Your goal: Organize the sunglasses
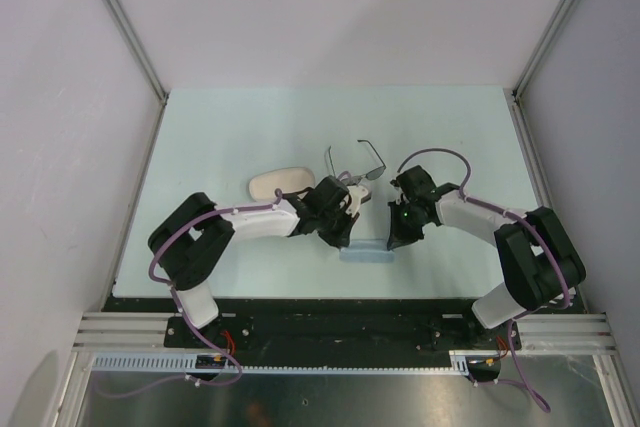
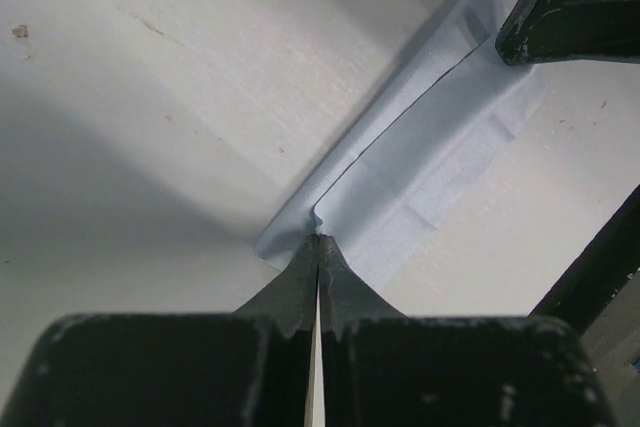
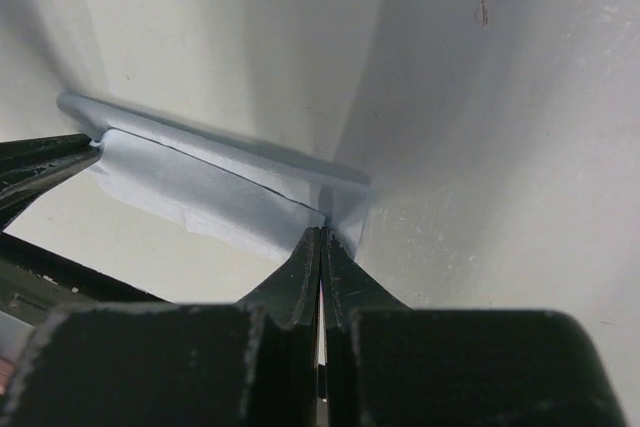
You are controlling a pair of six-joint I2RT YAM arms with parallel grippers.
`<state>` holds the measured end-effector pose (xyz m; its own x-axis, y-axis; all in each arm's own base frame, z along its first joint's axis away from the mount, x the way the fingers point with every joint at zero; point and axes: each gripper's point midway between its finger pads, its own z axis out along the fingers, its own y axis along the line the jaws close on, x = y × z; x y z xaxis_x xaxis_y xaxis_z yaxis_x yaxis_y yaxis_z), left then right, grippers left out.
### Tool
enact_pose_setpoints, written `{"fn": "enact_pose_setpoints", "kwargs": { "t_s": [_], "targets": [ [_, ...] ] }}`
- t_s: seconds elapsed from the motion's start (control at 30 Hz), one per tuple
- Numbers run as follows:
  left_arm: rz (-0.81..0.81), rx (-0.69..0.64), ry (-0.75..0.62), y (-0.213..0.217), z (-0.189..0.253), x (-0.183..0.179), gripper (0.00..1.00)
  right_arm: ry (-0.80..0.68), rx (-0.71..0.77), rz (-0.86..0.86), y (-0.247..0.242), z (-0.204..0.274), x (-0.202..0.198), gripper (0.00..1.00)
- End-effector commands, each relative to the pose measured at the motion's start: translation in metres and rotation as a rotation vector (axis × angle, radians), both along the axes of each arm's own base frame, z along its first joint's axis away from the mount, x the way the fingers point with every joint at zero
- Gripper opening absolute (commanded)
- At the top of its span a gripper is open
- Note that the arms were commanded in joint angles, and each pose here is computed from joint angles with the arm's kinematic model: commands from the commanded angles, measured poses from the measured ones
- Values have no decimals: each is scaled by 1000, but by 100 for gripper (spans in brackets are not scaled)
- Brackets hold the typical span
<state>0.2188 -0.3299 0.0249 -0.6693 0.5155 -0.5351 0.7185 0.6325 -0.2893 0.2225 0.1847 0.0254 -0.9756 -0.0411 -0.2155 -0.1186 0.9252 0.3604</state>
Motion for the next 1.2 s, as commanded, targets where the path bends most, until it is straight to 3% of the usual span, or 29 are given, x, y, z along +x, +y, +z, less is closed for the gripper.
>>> {"fn": "enact_pose_setpoints", "kwargs": {
  "t_s": [0.0, 0.1, 0.23, 0.37, 0.5, 0.63, 0.87, 1.17],
  "targets": [
    [-59, -50, -38, -5, 16, -4, 0, 2, -1, -13, 0, 1, -4, 0],
    [-57, -47, -36, -4, 15, -5, 17, 2, 2, -14, 1, 2, -4, 2],
    [-35, -51, -68, -2, 23, 0, 44, -27, 25, -27, 4, 11, 0, 17],
    [-24, -72, -114, -1, 39, 4, 50, -49, 51, -41, 6, 22, 2, 30],
    [-7, -111, -149, -2, 59, 7, 51, -102, 83, -72, 6, 43, 5, 35],
    [61, -117, -157, -5, 65, 18, 45, -154, 100, -71, 11, 46, 17, 33],
    [109, -169, 28, -29, 49, 16, 14, -134, 142, -30, 39, 27, 33, 6],
    [115, -157, 110, -32, 27, 17, 2, -111, 138, 18, 53, 15, 33, 0]
  ]
}}
